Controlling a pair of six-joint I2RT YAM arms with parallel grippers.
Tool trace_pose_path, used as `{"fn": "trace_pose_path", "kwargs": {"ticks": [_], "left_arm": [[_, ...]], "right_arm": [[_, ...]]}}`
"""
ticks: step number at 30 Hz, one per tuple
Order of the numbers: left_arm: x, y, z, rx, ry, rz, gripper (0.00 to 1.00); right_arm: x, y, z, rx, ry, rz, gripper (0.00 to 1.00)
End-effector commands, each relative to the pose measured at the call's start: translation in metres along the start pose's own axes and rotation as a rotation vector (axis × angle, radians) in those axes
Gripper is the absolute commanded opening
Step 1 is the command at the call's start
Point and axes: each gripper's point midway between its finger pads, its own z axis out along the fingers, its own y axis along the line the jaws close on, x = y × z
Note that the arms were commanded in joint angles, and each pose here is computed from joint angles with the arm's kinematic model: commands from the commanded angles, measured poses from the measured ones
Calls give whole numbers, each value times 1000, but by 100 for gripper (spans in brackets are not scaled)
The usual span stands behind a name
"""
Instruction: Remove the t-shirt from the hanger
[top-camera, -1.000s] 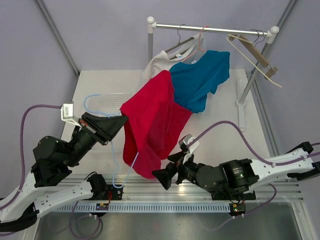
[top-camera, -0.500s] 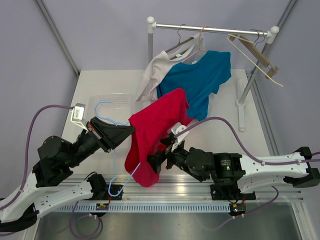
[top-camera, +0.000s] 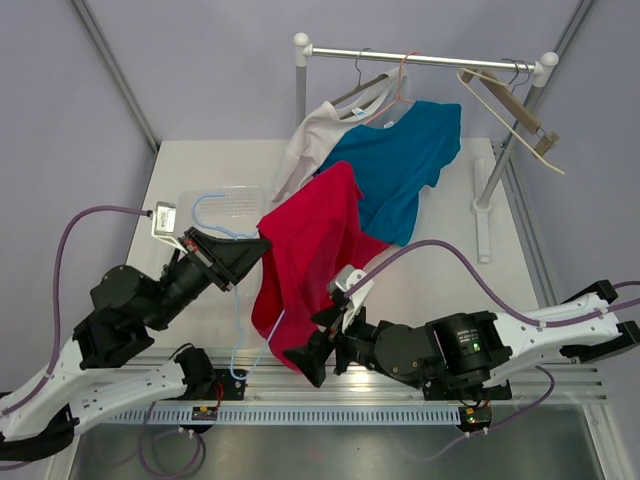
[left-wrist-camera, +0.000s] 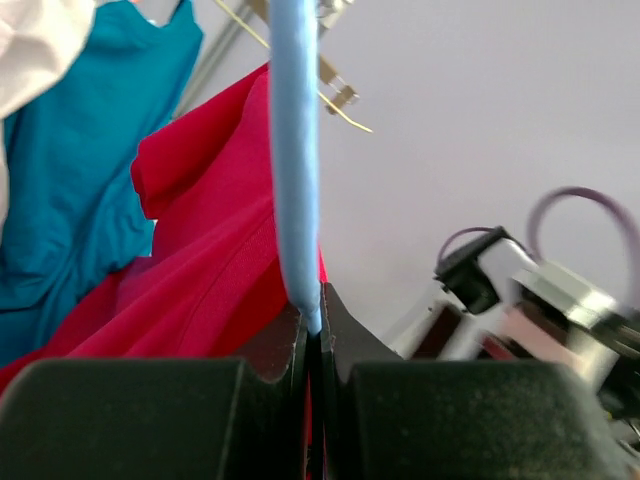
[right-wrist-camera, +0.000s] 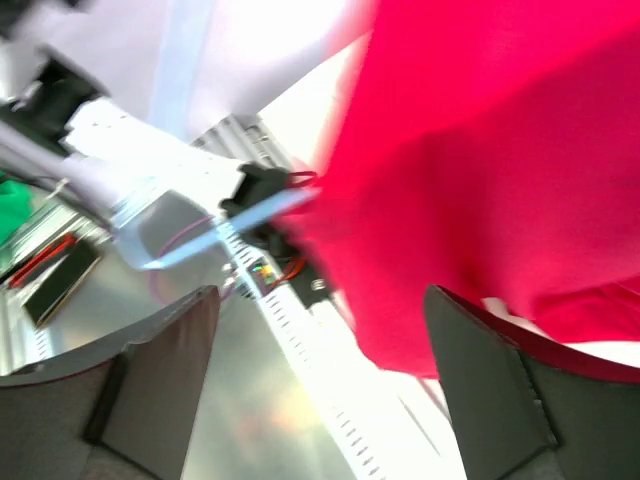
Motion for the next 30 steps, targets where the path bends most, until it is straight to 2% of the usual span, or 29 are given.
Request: {"fn": "trace_pose_path", "kwargs": {"ticks": [1, 3, 5, 7, 10, 11, 14, 16, 19, 24, 27, 30], "left_arm": [[-24, 3, 19, -41, -131, 7, 0], [-29, 3, 22, -47, -159, 1, 0], [-32, 3, 24, -50, -176, -4, 0], [-36, 2, 24, -52, -191, -9, 0], [-37, 2, 27, -53, -204, -32, 0], [-35, 2, 30, -56, -198, -39, 0], [-34, 1, 33, -51, -191, -35, 0], [-40, 2, 27, -59, -216, -33, 0], [-45, -2, 22, -40, -221, -18, 0], [-44, -11, 11, 3, -192, -8, 0], [-43, -27, 6, 74, -160, -21, 0], [-43, -32, 3, 95, -151, -34, 0]], "right_arm": [[-21, 15, -9, 28, -28, -33, 87], [-27, 25, -6, 29, -33, -45, 79], [-30, 25, -4, 56, -47, -50, 63], [-35, 31, -1, 37, -69, -36, 42], [-50, 42, 12, 30, -157, -35, 45], [-49, 44, 21, 50, -156, -46, 58], [-49, 38, 43, 86, -147, -53, 70], [-50, 44, 49, 31, -140, -12, 70], [-43, 45, 57, -47, -95, 10, 65], [-36, 39, 70, -47, -47, -9, 70], [-33, 42, 75, -117, -18, -6, 69], [-33, 39, 86, -105, -7, -22, 63]]}}
